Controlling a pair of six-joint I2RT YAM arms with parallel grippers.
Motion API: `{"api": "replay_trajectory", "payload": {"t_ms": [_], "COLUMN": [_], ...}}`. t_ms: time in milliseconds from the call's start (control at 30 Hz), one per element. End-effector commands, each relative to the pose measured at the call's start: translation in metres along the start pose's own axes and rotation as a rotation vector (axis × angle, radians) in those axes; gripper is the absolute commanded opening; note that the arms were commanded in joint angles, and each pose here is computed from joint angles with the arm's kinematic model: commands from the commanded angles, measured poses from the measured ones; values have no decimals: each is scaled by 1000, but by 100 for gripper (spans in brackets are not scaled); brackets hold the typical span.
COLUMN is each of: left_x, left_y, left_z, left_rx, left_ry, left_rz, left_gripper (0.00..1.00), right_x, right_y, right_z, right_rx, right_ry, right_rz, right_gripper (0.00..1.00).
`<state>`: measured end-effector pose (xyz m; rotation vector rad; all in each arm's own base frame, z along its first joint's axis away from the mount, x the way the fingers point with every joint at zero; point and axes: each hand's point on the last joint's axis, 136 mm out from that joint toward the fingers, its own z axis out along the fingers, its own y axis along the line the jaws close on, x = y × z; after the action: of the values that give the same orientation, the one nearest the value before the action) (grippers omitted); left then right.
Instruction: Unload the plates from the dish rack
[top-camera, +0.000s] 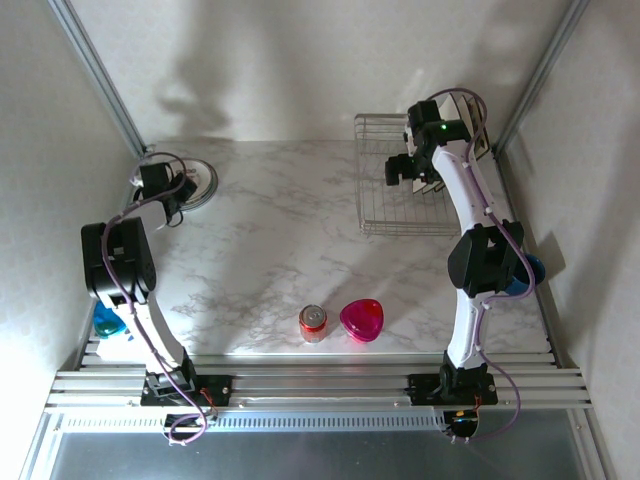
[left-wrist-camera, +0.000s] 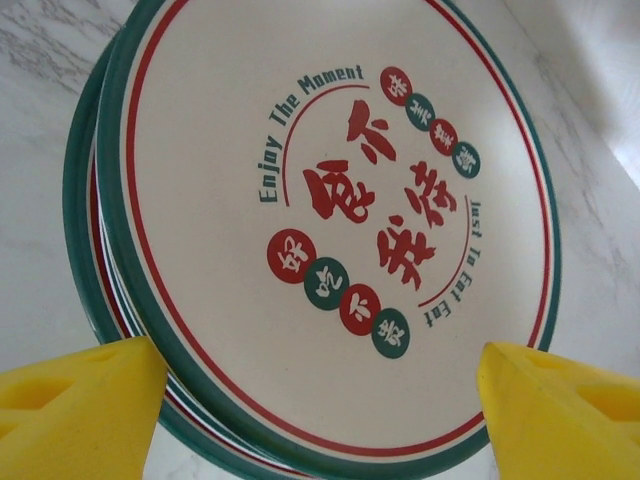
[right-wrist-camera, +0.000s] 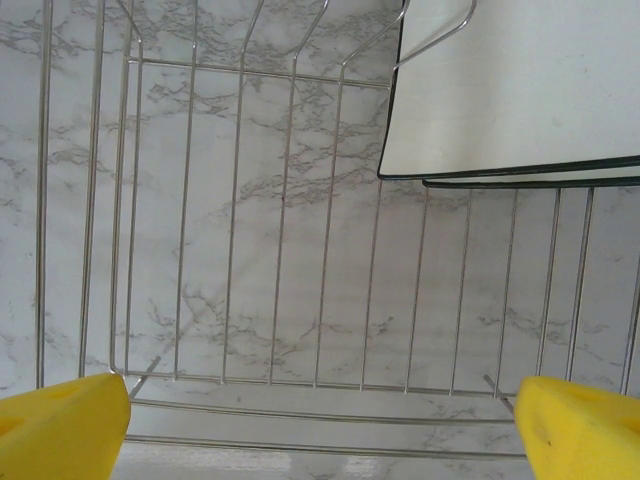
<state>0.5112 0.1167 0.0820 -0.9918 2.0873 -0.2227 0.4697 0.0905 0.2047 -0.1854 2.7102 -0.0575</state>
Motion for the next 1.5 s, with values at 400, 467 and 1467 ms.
{"api": "replay_trajectory", "payload": {"t_ms": [400,467,1467], "left_x": [-14,-20,30], "left_y": [8,1,-116], "left_z": [-32,-45,-109], "left_rx": [-152,-186,-92], "left_ry": [-22,-33,259], "left_rz": [203,276,789], "left_gripper": [99,99,100], "right_x": [-6,-7,-79], "right_y": [7,5,-128], "right_z": [-3,-7,-21], "right_rx": [-14,-10,153], "right_ry": [-10,-18,-215], "right_rz": [-23,-26,117], "right_gripper": [99,99,99]}}
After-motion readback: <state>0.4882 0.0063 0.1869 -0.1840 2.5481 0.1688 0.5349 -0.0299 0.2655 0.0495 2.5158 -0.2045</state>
